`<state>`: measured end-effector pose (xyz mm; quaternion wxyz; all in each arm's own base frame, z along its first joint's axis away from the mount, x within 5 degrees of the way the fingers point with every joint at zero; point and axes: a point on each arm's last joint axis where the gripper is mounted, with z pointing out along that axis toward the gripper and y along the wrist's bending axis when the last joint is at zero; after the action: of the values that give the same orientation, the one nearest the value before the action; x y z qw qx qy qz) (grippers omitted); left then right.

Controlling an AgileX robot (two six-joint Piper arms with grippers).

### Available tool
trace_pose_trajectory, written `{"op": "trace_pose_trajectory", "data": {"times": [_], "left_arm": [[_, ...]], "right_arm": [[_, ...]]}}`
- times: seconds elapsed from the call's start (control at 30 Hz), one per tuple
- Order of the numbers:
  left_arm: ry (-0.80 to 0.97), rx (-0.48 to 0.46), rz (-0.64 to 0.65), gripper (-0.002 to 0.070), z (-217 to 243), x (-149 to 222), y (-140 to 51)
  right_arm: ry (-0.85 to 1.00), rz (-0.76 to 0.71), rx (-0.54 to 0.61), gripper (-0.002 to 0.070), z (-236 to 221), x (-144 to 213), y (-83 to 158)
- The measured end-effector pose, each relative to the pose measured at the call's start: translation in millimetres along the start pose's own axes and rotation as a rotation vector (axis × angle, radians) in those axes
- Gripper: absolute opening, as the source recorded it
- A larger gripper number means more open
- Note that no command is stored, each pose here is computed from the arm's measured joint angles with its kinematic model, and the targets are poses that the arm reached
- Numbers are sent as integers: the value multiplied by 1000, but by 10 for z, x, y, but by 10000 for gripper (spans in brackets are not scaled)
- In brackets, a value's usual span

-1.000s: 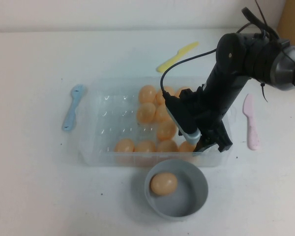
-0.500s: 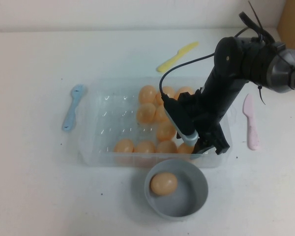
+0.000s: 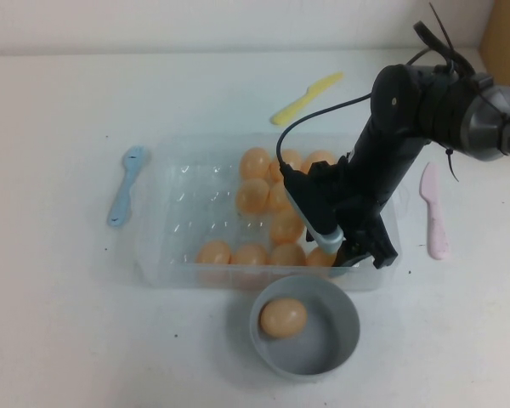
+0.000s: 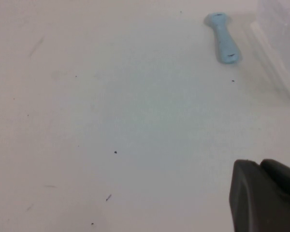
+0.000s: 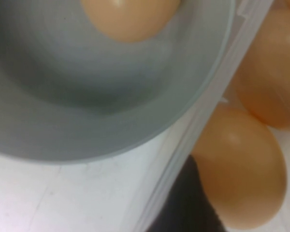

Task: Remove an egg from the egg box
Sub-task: Pick up the egg from the plastic box, then place the egg in the bowl

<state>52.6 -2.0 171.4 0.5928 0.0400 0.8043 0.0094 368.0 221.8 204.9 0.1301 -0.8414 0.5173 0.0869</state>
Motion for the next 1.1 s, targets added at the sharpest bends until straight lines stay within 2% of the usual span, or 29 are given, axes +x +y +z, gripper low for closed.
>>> {"op": "trace_pose_trajectory", "data": {"times": [0.4, 0.57, 0.73, 0.97, 1.1], "left_arm": [[0, 0, 0, -3, 0, 0, 0], [0, 0, 0, -3, 0, 0, 0], [0, 0, 0, -3, 0, 0, 0], [0, 0, 0, -3, 0, 0, 0], [0, 0, 0, -3, 0, 0, 0]], "right_arm": [[-22, 19, -47, 441, 131, 17, 9], [-27, 22, -45, 368, 141, 15, 5], [-28, 21, -39, 368, 114, 6, 6], [13, -11, 46, 368, -324, -79, 40], [26, 7, 124, 368, -782, -193, 97]]}}
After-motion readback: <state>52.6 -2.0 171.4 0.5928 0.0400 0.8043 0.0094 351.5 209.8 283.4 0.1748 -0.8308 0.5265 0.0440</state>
